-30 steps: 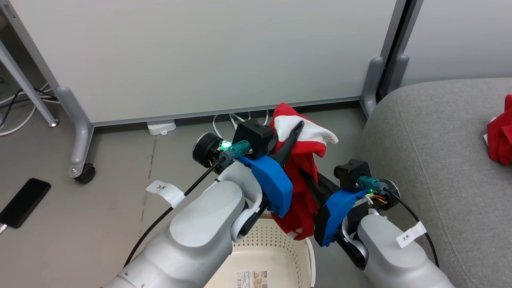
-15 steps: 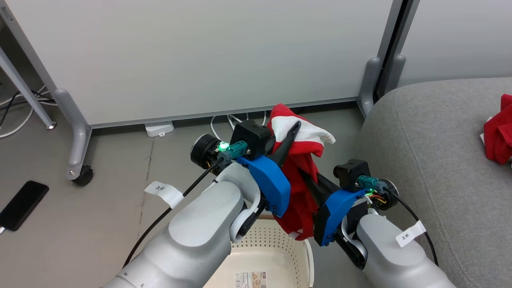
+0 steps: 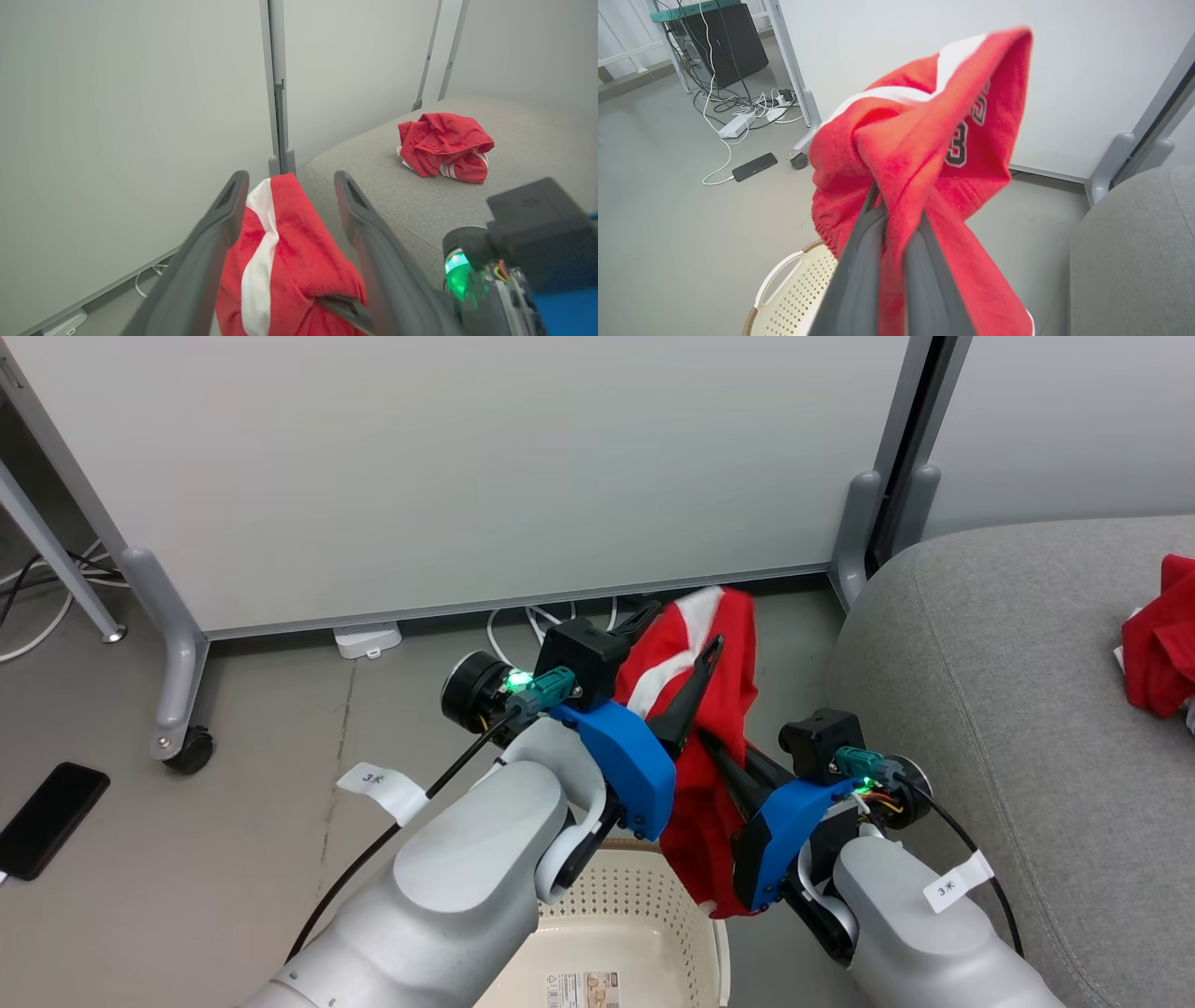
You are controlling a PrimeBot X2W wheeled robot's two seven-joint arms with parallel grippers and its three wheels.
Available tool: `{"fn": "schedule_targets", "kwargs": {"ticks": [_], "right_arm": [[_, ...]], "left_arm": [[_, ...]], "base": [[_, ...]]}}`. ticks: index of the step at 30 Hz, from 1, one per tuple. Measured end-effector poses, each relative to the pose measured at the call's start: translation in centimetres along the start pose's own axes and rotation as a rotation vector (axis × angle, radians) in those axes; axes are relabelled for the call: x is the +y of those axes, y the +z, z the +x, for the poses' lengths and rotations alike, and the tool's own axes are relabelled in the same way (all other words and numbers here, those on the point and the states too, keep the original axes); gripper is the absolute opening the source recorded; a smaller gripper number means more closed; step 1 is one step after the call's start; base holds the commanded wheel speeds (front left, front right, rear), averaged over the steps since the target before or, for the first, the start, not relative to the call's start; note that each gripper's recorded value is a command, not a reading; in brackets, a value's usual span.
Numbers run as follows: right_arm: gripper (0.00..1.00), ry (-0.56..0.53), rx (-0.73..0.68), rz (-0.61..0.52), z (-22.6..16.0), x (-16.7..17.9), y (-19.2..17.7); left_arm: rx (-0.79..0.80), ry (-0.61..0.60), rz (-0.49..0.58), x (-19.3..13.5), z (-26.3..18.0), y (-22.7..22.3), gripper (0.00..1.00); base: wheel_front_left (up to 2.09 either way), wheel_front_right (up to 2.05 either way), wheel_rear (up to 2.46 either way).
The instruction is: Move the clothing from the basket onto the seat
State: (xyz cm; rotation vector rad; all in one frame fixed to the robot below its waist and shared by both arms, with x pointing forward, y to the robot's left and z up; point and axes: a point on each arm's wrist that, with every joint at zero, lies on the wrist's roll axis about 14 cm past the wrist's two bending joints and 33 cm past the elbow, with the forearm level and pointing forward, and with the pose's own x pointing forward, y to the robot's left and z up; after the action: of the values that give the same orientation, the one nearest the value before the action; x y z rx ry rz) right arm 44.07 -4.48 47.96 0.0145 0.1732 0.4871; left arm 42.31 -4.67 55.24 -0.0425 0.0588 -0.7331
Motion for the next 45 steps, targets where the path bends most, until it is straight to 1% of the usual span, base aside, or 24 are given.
{"fn": "schedule_targets", "kwargs": {"ticks": [8,11,19,23,26,36,45], "right_arm": [[0.00,-0.002,-0.004,0.002,0.0,-0.1,0.1],[0.00,-0.006,-0.008,0.006,0.0,-0.2,0.2],[0.00,-0.018,-0.013,0.007,0.1,-0.6,0.3],[0.00,-0.032,-0.011,0.009,0.1,-1.2,0.2],[0.00,-0.043,-0.011,0.008,0.0,-1.5,0.1],[0.00,-0.068,-0.014,0.015,-1.0,-2.1,-0.2],[0.00,-0.126,-0.023,0.020,-2.7,-3.8,-0.3]], "left_arm": [[-0.030,0.014,-0.011,0.4,-0.1,0.3,1.00],[-0.029,0.024,-0.026,0.6,-0.6,-0.6,1.00],[-0.016,0.091,-0.063,2.4,-3.0,-3.6,1.00],[-0.077,0.124,-0.057,3.5,-4.2,-2.7,1.00],[-0.079,0.138,-0.059,3.6,-5.7,-3.7,1.00],[-0.127,0.176,-0.073,3.7,-8.7,-4.1,1.00],[-0.095,0.237,-0.068,4.7,-10.3,-5.9,1.00]], "base": [[0.00,0.00,0.00],[0.00,0.00,0.00],[0.00,0.00,0.00],[0.00,0.00,0.00],[0.00,0.00,0.00],[0.00,0.00,0.00],[0.00,0.00,0.00]]}}
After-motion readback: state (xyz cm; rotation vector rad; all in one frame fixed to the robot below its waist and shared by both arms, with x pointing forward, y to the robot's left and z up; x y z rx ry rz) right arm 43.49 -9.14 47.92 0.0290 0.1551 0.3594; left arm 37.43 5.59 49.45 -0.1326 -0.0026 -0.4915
